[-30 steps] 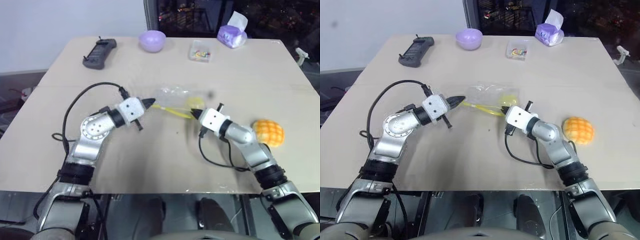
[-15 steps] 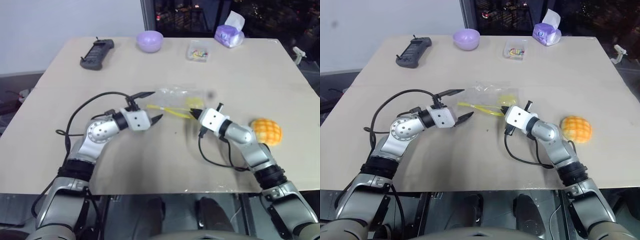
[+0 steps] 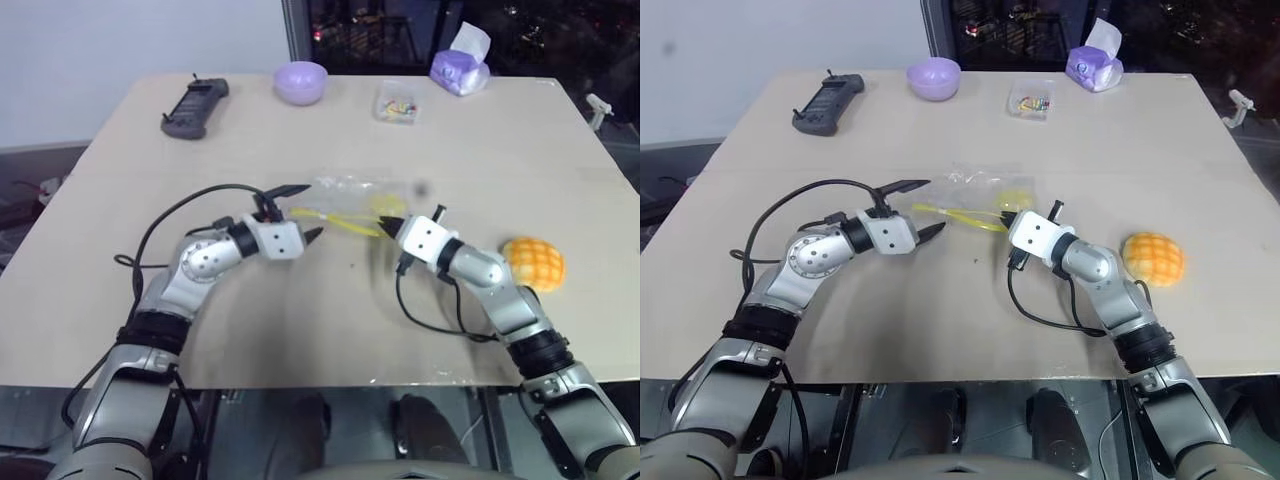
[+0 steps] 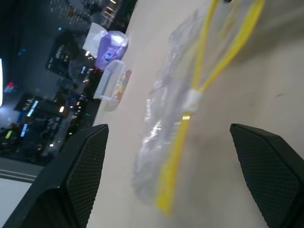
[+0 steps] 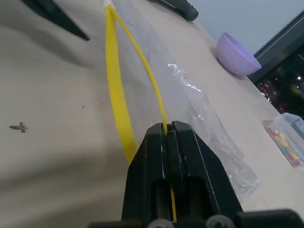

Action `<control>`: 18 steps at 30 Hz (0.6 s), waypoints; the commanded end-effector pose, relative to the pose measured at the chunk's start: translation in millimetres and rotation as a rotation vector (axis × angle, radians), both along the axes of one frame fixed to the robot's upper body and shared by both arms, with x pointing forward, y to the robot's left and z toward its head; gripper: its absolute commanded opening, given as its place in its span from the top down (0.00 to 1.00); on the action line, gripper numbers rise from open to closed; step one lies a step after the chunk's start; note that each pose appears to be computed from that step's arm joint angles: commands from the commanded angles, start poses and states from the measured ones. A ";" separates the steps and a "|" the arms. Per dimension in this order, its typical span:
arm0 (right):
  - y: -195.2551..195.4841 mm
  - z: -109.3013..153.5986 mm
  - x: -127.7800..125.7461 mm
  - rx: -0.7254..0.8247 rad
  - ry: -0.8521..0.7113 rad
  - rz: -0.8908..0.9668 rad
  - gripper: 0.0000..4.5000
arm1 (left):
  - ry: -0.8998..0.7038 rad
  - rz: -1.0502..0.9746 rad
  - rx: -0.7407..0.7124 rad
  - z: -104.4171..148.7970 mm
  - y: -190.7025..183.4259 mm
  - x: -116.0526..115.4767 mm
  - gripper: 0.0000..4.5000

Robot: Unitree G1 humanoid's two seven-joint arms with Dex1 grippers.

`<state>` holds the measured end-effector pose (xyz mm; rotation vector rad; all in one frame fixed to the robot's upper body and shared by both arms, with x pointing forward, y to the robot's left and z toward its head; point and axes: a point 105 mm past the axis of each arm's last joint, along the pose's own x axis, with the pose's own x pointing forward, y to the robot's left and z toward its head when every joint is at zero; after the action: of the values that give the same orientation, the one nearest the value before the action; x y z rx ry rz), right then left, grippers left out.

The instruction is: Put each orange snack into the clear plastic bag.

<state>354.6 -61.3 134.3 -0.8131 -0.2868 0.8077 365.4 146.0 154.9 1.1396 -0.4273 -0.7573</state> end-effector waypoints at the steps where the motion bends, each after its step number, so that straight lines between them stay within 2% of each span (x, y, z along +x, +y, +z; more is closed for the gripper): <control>1: 4.4 14.2 -5.4 0.021 -0.046 0.026 1.00 | -0.044 -0.011 -0.002 8.6 -1.1 0.3 0.08; 2: 4.5 13.8 -5.7 0.022 -0.044 0.025 1.00 | -0.036 -0.015 0.005 6.8 -2.1 0.7 0.15; 3: 4.6 13.6 -6.0 0.022 -0.044 0.025 1.00 | -0.033 -0.013 0.017 5.0 -2.5 1.6 0.17; 6: 4.1 13.4 -6.2 0.023 -0.043 0.022 1.00 | -0.032 -0.009 0.025 3.7 -2.8 3.7 0.45; 7: 3.9 13.3 -6.2 0.023 -0.043 0.021 1.00 | -0.033 -0.009 0.024 4.2 -3.2 4.0 0.60; 8: 3.7 13.2 -6.2 0.023 -0.042 0.021 1.00 | -0.034 -0.010 0.024 4.7 -3.6 4.2 0.67; 11: 4.4 11.1 -8.3 0.029 -0.025 0.034 1.00 | -0.038 -0.014 0.024 5.4 -5.0 4.5 0.98; 15: 3.8 1.8 -12.7 0.068 0.084 0.056 1.00 | -0.037 -0.027 0.026 3.1 -7.8 3.7 0.99; 18: -0.8 -4.1 -17.8 0.042 0.138 0.071 0.81 | -0.040 -0.030 0.021 3.1 -10.2 3.9 1.00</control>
<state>340.4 -61.8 117.9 -0.7146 -0.1802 0.9079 368.8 139.0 148.4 1.1678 -0.4251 -0.7810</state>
